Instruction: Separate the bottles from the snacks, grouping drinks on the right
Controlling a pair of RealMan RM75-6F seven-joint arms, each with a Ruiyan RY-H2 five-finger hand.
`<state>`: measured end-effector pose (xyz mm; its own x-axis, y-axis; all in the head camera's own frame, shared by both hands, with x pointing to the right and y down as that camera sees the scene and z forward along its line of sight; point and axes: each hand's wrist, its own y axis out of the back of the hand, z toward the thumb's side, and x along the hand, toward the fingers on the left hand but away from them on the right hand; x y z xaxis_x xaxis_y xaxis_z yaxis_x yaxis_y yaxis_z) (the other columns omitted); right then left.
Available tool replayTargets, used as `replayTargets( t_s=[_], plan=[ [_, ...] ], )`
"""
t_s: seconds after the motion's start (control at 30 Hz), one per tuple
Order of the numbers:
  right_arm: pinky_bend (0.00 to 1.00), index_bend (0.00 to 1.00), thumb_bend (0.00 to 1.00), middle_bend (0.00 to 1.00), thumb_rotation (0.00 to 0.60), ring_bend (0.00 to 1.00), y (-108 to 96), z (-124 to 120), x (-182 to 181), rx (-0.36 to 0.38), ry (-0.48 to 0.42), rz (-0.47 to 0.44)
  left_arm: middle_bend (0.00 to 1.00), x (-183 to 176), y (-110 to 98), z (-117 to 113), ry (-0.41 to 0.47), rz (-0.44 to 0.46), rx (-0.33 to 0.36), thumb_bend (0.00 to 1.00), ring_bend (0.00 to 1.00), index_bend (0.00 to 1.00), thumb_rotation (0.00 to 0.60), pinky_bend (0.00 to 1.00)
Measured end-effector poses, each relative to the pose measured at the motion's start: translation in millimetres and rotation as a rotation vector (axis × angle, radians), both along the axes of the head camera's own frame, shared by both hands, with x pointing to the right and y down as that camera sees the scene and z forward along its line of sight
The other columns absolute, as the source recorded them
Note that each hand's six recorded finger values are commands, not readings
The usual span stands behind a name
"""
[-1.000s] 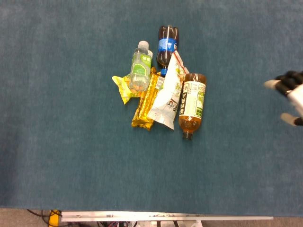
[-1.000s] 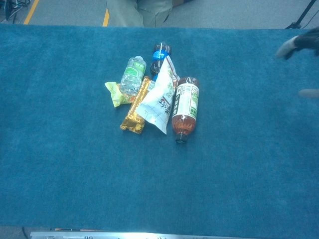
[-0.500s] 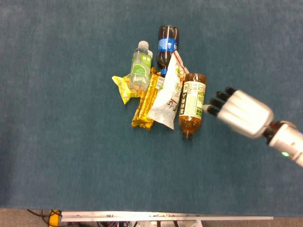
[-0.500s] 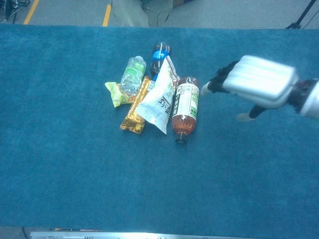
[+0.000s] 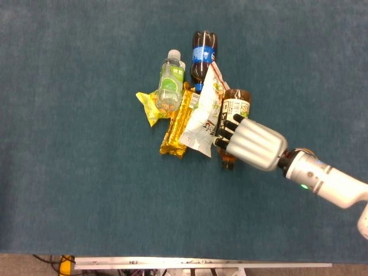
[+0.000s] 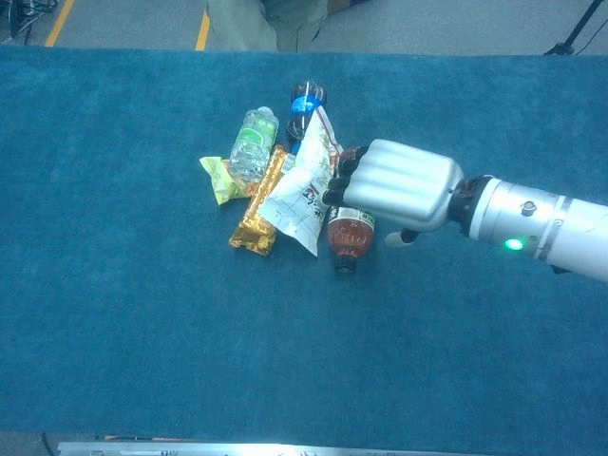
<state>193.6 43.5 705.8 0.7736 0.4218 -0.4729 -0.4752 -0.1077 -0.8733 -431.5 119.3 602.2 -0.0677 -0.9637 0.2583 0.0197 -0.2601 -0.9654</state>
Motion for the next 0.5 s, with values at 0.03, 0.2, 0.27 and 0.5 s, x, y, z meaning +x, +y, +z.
replayTargets(
  t_s=[0.03,0.2,0.27,0.5],
  plan=[
    [0.40,0.27,0.00,0.37,0.600,0.29,0.5,1.9,-1.7,-0.005,0.002,-0.001,0.30,-0.7,0.4,0.4,0.001,-0.002,-0.001,0.30,0.27,0.26,0.600,0.26],
    [0.40,0.27,0.00,0.37,0.600,0.29,2.4,11.1,-11.4,-0.007,0.017,-0.020,0.30,-3.9,1.6,1.0,0.001,-0.011,-0.003,0.30,0.27,0.26,0.600,0.26],
    [0.40,0.27,0.00,0.37,0.600,0.29,2.8,14.6,-13.8,-0.007,0.025,-0.027,0.30,-5.6,2.4,0.5,0.001,-0.016,-0.002,0.30,0.27,0.26,0.600,0.26],
    [0.40,0.27,0.00,0.37,0.600,0.29,0.3,25.5,-12.5,0.003,0.064,-0.039,0.30,-10.1,5.1,1.1,0.003,-0.030,-0.005,0.30,0.27,0.26,0.600,0.26]
  ],
)
